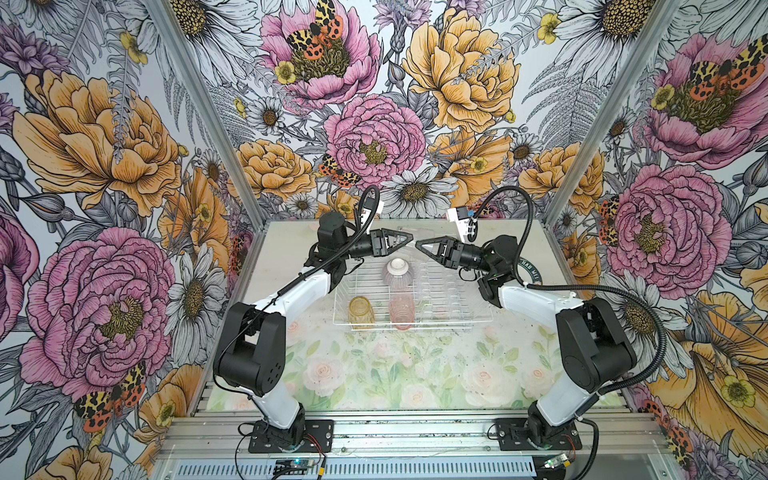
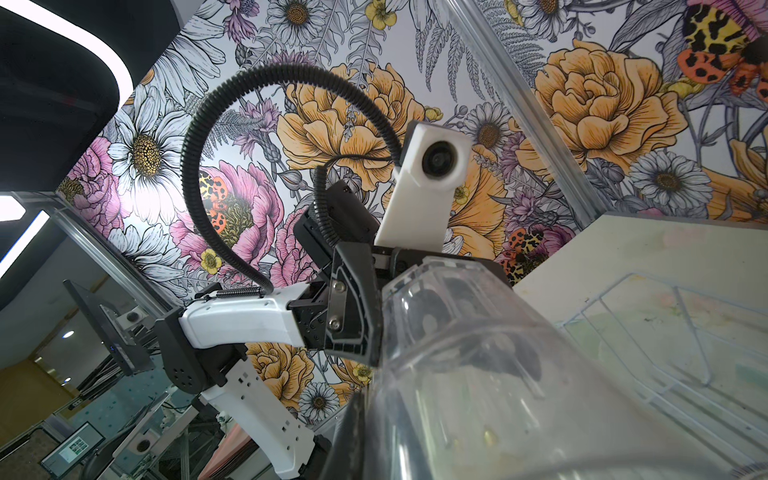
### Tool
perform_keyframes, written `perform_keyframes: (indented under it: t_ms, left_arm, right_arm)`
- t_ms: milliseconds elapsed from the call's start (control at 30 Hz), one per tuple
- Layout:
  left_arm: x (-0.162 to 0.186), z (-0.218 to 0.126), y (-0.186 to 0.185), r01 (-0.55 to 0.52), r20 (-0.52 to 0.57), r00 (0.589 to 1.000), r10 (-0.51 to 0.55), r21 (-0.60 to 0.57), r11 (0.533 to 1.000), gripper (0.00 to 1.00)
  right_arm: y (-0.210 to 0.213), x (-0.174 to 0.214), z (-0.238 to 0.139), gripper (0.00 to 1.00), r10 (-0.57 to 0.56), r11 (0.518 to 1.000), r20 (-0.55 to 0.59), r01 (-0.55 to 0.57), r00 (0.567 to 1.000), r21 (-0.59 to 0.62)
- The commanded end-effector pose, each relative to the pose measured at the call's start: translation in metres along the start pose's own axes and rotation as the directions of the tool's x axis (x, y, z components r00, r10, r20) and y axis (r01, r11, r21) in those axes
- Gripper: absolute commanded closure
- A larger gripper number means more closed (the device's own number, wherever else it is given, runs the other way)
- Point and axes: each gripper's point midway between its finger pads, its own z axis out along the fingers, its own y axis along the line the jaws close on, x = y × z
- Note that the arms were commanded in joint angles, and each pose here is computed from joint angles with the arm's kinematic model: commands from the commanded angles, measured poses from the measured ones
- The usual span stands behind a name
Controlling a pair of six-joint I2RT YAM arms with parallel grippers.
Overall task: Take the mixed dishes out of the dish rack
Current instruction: 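Close the right gripper on the clear glass held by the left gripper, then carry the clear glass toward the robot with the right gripper while the left releases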
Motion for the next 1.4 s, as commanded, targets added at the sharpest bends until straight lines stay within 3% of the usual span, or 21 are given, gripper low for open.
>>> perform_keyframes:
  t_ms: [0, 67, 167, 267, 433, 567, 733, 867, 967, 1167, 1367]
  left_arm:
    - [0.006, 0.006, -0.012, -0.068, -0.008, 0.998, 0.068, 0.029, 0.997, 0.29]
    - [0.007, 0.005, -0.024, -0.108, -0.01, 0.994, 0.108, 0.047, 0.993, 0.21]
    - [0.006, 0.001, -0.035, -0.138, -0.007, 0.99, 0.139, 0.052, 0.989, 0.21]
    - [0.004, -0.01, -0.026, -0.146, -0.003, 0.989, 0.146, -0.027, 0.989, 0.21]
    - [0.008, -0.034, -0.017, -0.177, -0.029, 0.984, 0.175, -0.179, 0.968, 0.21]
    - [0.011, -0.064, 0.002, -0.214, -0.071, 0.976, 0.204, -0.435, 0.875, 0.23]
    - [0.02, -0.099, 0.023, -0.197, -0.08, 0.979, 0.19, -0.638, 0.744, 0.24]
    - [0.032, -0.126, 0.043, -0.171, -0.09, 0.983, 0.159, -0.758, 0.63, 0.24]
    - [0.04, -0.143, 0.055, -0.164, -0.11, 0.986, 0.13, -0.815, 0.556, 0.25]
    - [0.051, -0.165, 0.066, -0.184, -0.159, 0.983, 0.094, -0.883, 0.431, 0.24]
    - [0.062, -0.171, 0.067, -0.225, -0.217, 0.974, 0.066, -0.902, 0.368, 0.23]
  right_arm:
    - [0.009, -0.011, 0.006, 1.0, -0.039, 0.999, 0.026, 0.04, 0.999, -0.017]
    - [0.012, -0.011, 0.006, 1.0, -0.042, 0.999, 0.022, 0.043, 0.999, -0.024]
    - [0.016, -0.012, 0.004, 1.0, -0.056, 0.998, 0.014, 0.056, 0.998, -0.018]
    - [0.021, -0.011, 0.003, 1.0, -0.077, 0.997, -0.012, 0.077, 0.997, 0.014]
    - [0.011, 0.0, -0.01, 1.0, -0.121, 0.965, -0.116, 0.144, 0.986, 0.219]
    - [-0.001, 0.008, -0.041, 1.0, -0.145, 0.834, -0.245, 0.252, 0.959, 0.492]
    - [0.009, 0.024, -0.075, 1.0, -0.146, 0.673, -0.352, 0.353, 0.925, 0.649]
    - [0.028, 0.061, -0.089, 1.0, -0.1, 0.554, -0.525, 0.485, 0.845, 0.676]
    - [0.046, 0.095, -0.096, 1.0, -0.037, 0.508, -0.655, 0.579, 0.755, 0.638]
    - [0.067, 0.172, -0.107, 1.0, 0.137, 0.528, -0.82, 0.659, 0.556, 0.536]
    - [0.053, 0.234, -0.117, 1.0, 0.294, 0.572, -0.854, 0.637, 0.429, 0.517]
